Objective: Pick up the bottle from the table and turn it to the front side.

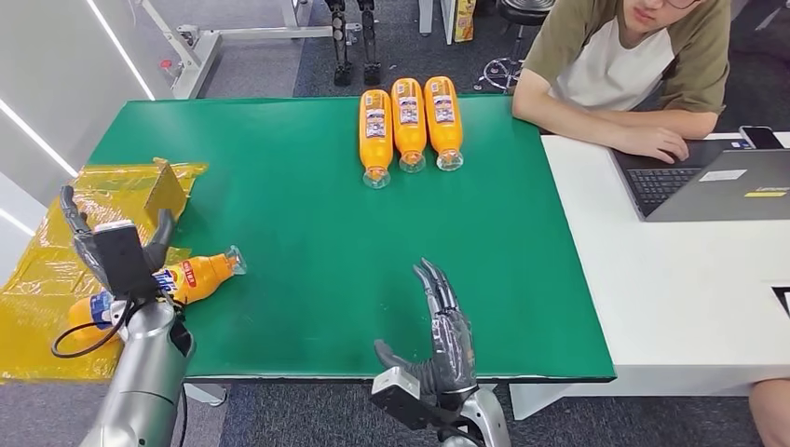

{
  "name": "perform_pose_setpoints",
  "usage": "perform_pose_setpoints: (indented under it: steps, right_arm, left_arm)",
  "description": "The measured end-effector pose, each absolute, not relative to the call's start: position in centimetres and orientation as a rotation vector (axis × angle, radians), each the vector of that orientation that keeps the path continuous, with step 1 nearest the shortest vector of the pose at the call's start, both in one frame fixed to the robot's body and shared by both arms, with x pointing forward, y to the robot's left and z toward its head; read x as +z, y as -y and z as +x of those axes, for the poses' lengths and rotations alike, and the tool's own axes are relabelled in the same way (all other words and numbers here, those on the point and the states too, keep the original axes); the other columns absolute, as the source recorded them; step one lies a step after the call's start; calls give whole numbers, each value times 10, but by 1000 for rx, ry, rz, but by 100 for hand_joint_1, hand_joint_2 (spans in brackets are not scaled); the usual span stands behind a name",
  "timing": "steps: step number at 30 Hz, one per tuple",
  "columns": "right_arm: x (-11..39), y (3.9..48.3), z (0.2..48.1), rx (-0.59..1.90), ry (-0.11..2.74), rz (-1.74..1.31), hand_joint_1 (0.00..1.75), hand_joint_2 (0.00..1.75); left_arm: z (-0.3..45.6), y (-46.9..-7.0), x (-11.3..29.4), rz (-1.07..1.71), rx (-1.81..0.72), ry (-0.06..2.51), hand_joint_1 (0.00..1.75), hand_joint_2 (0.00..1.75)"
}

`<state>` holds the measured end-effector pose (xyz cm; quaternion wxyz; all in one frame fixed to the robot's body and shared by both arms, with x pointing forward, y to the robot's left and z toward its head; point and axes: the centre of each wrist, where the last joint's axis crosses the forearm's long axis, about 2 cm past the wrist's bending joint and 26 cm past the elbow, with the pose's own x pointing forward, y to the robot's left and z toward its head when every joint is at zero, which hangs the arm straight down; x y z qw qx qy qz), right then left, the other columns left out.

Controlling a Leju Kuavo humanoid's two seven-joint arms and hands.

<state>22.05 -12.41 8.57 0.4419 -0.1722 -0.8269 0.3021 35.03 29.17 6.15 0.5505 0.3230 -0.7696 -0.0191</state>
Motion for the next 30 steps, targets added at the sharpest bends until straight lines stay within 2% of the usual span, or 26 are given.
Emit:
perform_pose_setpoints:
  steps: [4,9,18,23,30]
  right_arm:
    - [89,126,221,595,2111,-400,0,175]
    - [98,125,224,415,2194,-370,0,175]
    - [119,121,232,253,2287,-337,0,175]
    - [123,121,233,195,2318,-310,0,175]
    - [128,120,235,169,2328,-303,0,175]
  left_arm:
    - [348,-261,80,629,39,1953,0,175]
    - [336,-203,106,368,87,2097,0,175]
    - [303,-118,140,-7,92,2218,0,175]
    - [295,-99,149,-165,76,2232,0,175]
    - [292,-96,148,-168,36,2244,0,175]
